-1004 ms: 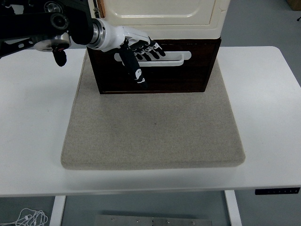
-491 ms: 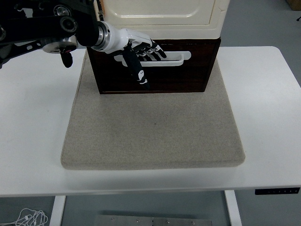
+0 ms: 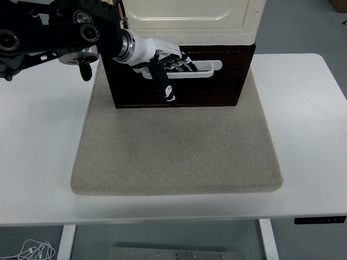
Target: Open the drawer under the combination cabinet
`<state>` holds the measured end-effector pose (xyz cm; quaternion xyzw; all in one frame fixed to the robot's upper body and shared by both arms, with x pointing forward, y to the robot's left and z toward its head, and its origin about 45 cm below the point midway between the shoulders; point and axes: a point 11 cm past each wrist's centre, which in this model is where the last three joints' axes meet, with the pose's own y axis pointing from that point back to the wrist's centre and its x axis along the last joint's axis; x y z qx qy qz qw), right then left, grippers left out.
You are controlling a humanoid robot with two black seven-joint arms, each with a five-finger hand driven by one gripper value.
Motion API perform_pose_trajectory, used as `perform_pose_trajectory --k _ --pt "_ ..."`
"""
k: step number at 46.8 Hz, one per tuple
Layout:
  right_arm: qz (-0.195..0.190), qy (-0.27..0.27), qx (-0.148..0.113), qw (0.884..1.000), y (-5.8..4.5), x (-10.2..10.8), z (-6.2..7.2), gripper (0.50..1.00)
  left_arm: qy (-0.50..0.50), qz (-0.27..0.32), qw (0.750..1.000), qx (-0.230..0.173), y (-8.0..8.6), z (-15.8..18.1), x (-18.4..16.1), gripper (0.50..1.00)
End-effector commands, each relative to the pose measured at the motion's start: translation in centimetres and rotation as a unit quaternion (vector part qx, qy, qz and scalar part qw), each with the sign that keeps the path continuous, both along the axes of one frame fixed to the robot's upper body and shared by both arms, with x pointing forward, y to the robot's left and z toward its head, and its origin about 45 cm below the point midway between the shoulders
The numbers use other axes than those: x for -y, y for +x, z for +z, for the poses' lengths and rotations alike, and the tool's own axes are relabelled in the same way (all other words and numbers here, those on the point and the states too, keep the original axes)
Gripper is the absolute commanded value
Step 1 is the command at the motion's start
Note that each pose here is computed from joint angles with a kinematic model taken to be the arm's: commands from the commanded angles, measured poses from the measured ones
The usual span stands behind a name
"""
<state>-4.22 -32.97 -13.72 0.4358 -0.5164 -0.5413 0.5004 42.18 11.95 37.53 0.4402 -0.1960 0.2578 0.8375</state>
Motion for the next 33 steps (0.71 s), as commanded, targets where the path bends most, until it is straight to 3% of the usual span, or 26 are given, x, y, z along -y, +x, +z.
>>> perform_pose_trajectory --k 1,33 --pt "0.000 -0.001 0.001 1.000 0.01 0.01 0.00 0.926 0.000 -0.003 1.000 -0.001 -0.06 0.03 0.07 1.000" --pt "0.000 0.000 0.000 1.000 0.00 -0.01 0.00 0.926 0.004 -0.046 0.999 -0.023 -1.00 0.87 0.58 1.000"
